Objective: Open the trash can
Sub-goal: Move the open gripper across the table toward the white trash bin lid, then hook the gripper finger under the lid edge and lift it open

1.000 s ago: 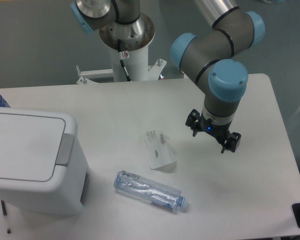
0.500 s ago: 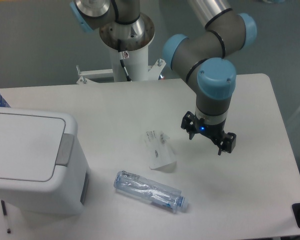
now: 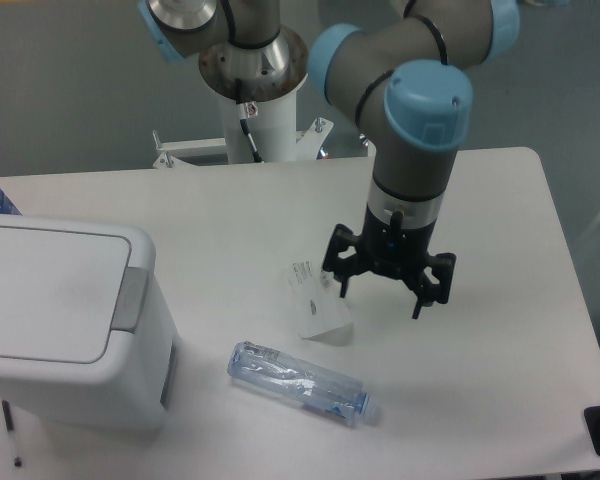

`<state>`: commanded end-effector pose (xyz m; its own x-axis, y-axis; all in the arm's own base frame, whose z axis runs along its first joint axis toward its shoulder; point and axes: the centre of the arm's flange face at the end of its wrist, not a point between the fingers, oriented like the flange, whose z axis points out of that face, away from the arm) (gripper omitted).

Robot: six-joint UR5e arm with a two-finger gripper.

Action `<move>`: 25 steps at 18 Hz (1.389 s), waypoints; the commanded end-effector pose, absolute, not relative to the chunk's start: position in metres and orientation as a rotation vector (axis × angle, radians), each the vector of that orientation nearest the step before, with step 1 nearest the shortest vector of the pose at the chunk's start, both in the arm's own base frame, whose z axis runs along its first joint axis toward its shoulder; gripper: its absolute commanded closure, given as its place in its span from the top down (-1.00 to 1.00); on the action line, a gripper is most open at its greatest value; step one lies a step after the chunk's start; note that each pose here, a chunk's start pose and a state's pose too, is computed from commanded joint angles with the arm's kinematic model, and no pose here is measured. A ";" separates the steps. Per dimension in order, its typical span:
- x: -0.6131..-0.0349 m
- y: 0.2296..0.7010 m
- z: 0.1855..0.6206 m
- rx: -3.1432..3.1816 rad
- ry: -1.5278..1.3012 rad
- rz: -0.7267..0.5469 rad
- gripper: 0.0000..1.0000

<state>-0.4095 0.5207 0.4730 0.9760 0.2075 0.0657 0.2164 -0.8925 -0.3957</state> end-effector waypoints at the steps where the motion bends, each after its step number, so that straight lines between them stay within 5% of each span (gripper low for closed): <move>1: -0.402 0.524 0.479 -2.692 -0.317 -0.049 1.00; 11: -0.301 0.571 0.509 -2.648 -0.261 -0.119 1.00; 25: -0.261 0.600 0.497 -2.611 -0.218 -0.176 1.00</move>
